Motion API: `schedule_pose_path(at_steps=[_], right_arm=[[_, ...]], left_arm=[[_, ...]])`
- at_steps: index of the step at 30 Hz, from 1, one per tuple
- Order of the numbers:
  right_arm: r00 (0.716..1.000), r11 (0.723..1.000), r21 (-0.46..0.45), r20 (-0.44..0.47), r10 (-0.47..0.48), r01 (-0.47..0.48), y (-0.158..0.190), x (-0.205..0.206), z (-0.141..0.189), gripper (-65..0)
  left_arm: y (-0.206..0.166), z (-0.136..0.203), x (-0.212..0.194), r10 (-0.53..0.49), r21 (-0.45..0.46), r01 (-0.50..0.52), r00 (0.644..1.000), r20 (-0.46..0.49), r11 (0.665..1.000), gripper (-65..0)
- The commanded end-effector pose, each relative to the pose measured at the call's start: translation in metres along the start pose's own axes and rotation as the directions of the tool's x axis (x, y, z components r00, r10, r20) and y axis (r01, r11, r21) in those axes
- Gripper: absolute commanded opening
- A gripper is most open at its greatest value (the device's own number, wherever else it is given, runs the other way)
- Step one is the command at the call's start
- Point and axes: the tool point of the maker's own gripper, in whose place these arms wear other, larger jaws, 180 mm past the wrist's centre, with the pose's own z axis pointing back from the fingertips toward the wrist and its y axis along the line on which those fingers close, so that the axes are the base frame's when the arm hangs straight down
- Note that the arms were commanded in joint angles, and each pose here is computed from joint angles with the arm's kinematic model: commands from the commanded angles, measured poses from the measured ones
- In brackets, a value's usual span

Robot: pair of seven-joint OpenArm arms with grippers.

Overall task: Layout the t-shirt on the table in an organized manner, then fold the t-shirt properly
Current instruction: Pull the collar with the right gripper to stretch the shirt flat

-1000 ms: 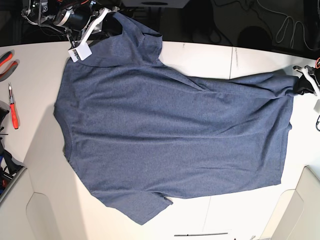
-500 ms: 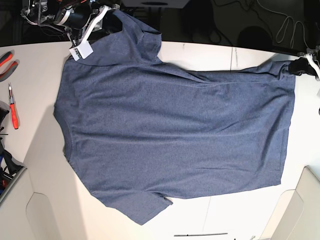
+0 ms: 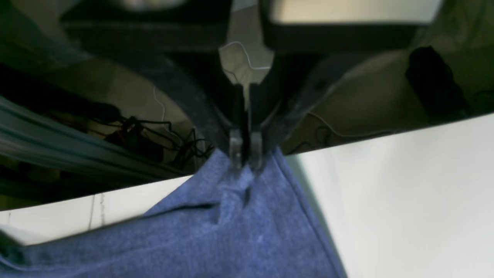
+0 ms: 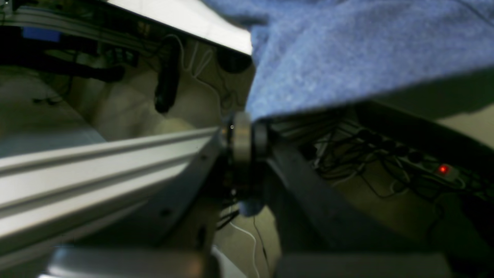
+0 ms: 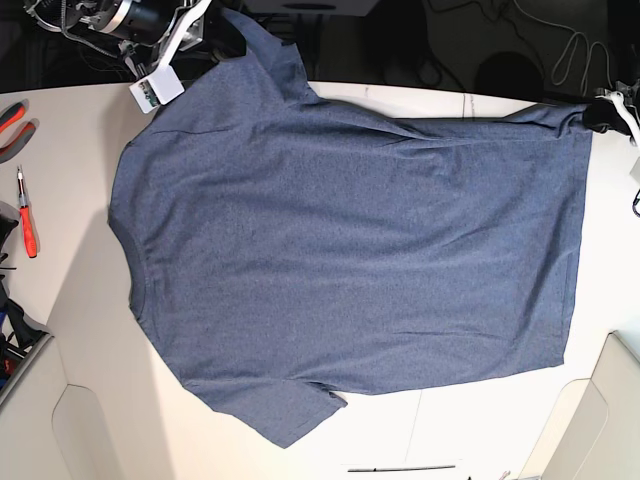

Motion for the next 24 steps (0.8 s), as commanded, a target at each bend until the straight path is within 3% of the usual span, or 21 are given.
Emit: schedule_pose_path(at_steps=[1, 3, 6, 7, 11, 16, 20, 24], right_arm=[[1.000, 1.000, 0.006, 0.019, 0.011, -0.011, 0.003, 0.004, 0.003, -65.0], [1.000, 1.000, 0.006, 0.020, 0.011, -0.011, 0.003, 0.004, 0.003, -63.5], [0.999, 1.000, 0.023, 0.037, 0.005, -0.006, 0.006, 0.007, 0.003, -42.3], [0.999, 0.999, 0.037, 0.046, 0.001, -0.002, 0.009, 0.009, 0.004, -39.1], [0.995, 0.996, 0.088, 0.100, 0.023, -0.032, 0.023, 0.022, 0.010, -38.9], [0.981, 0.995, 0.041, 0.175, 0.084, -0.092, 0.025, 0.043, 0.024, -38.9], [0.962, 0.993, -0.090, 0.254, 0.100, -0.080, -0.005, 0.060, 0.040, -38.9], [0.950, 0.960, -0.278, 0.307, 0.065, 0.024, -0.056, 0.064, 0.060, -38.9]], left_arm=[[0.004, 0.008, 0.015, -0.029, 0.011, 0.029, 0.999, 0.040, 1.000, -65.0], [0.004, 0.008, 0.015, -0.029, 0.011, 0.029, 0.999, 0.041, 1.000, -65.0], [0.004, 0.008, 0.016, -0.029, 0.011, 0.029, 0.998, 0.046, 1.000, -65.0], [0.005, 0.009, 0.017, -0.030, 0.011, 0.029, 0.998, 0.048, 1.000, -65.0], [0.004, 0.009, 0.018, -0.030, 0.011, 0.029, 0.998, 0.055, 1.000, -65.0], [0.004, 0.009, 0.018, -0.030, 0.011, 0.029, 0.998, 0.055, 1.000, -65.0], [0.004, 0.009, 0.020, -0.030, 0.011, 0.029, 0.997, 0.066, 1.000, -65.0], [0.004, 0.009, 0.023, -0.030, 0.011, 0.029, 0.996, 0.082, 1.000, -65.0]])
